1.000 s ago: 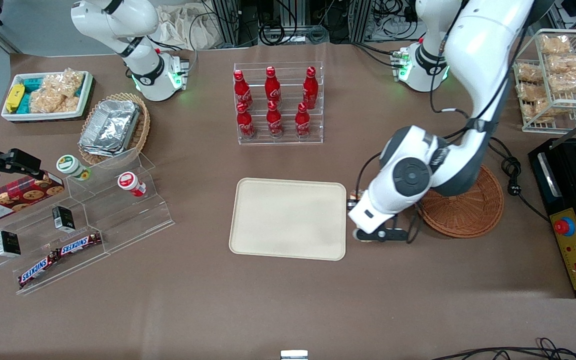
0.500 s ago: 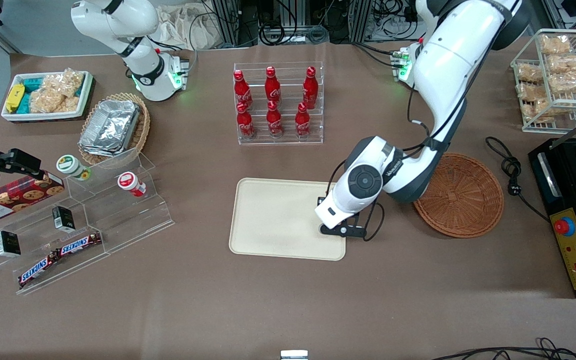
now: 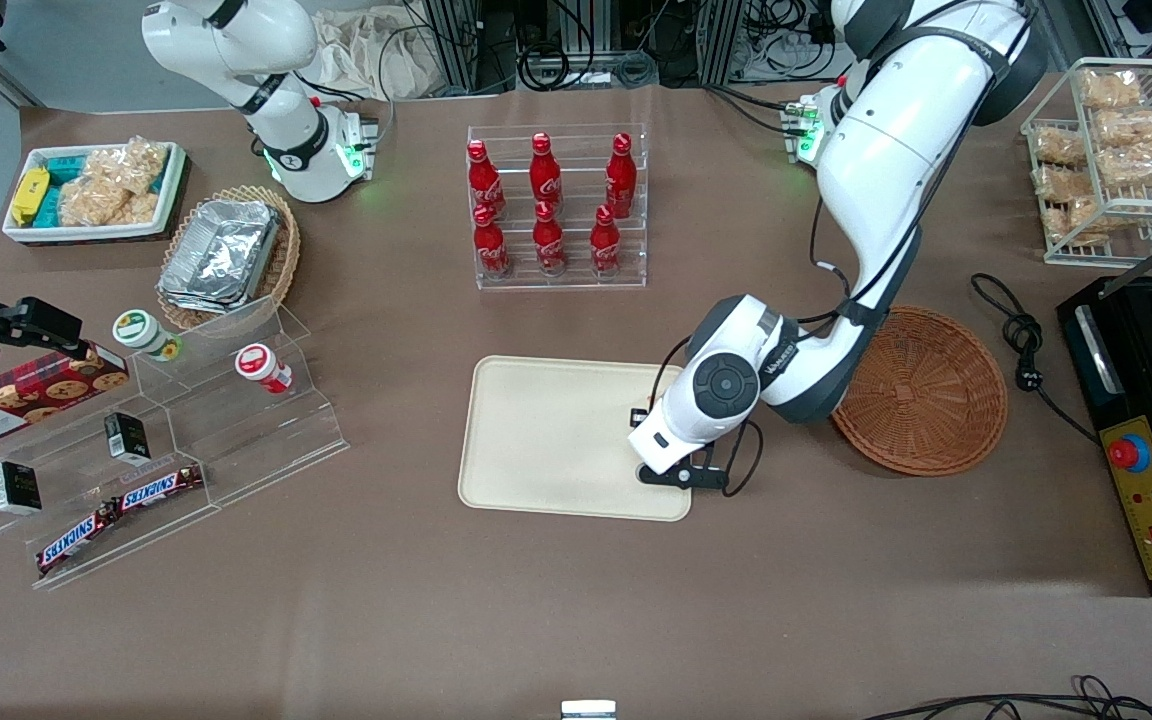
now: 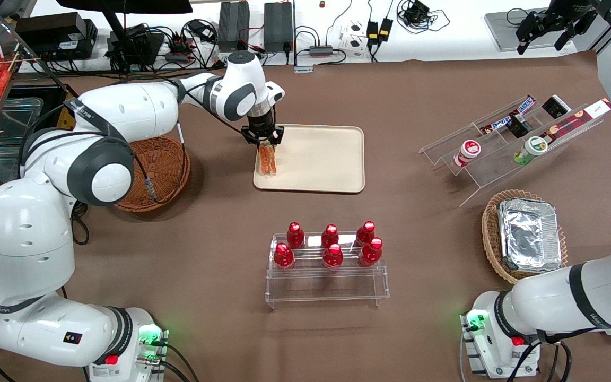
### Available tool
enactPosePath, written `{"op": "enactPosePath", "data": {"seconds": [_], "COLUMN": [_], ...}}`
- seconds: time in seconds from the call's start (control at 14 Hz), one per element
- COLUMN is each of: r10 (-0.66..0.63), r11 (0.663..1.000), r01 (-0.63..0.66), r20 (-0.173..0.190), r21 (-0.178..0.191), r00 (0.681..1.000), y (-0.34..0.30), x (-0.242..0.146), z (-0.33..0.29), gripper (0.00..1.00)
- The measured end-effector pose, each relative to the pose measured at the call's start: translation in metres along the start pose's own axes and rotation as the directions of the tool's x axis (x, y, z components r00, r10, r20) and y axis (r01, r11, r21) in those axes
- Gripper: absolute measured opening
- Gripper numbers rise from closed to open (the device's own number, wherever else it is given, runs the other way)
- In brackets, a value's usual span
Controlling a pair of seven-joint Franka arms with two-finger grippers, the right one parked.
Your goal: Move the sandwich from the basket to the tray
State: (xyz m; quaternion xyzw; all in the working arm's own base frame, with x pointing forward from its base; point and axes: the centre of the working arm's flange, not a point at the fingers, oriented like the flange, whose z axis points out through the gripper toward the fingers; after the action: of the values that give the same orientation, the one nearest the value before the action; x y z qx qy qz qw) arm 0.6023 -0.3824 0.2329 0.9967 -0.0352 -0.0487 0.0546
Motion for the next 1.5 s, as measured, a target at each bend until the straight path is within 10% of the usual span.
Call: {"op": "enactPosePath", "data": {"seconds": [0.29,1.14,1.5], "r10": [-0.027,-0.02,0.01], "r11": [0.999,0.985,0.992], "r01": [0.024,0.012,-0.016], "r20": [0.061,0.042,0.05], "r21": [0.048,0.174,0.128], "r00": [0.998,0.999,0.999], "y": [-0.006,-0.11,-0.199], "x": [-0.005,-0.013,-0.035], "z": [-0.011,-0.215,-0.308], "gripper": [0.98,0.98,0.98]}}
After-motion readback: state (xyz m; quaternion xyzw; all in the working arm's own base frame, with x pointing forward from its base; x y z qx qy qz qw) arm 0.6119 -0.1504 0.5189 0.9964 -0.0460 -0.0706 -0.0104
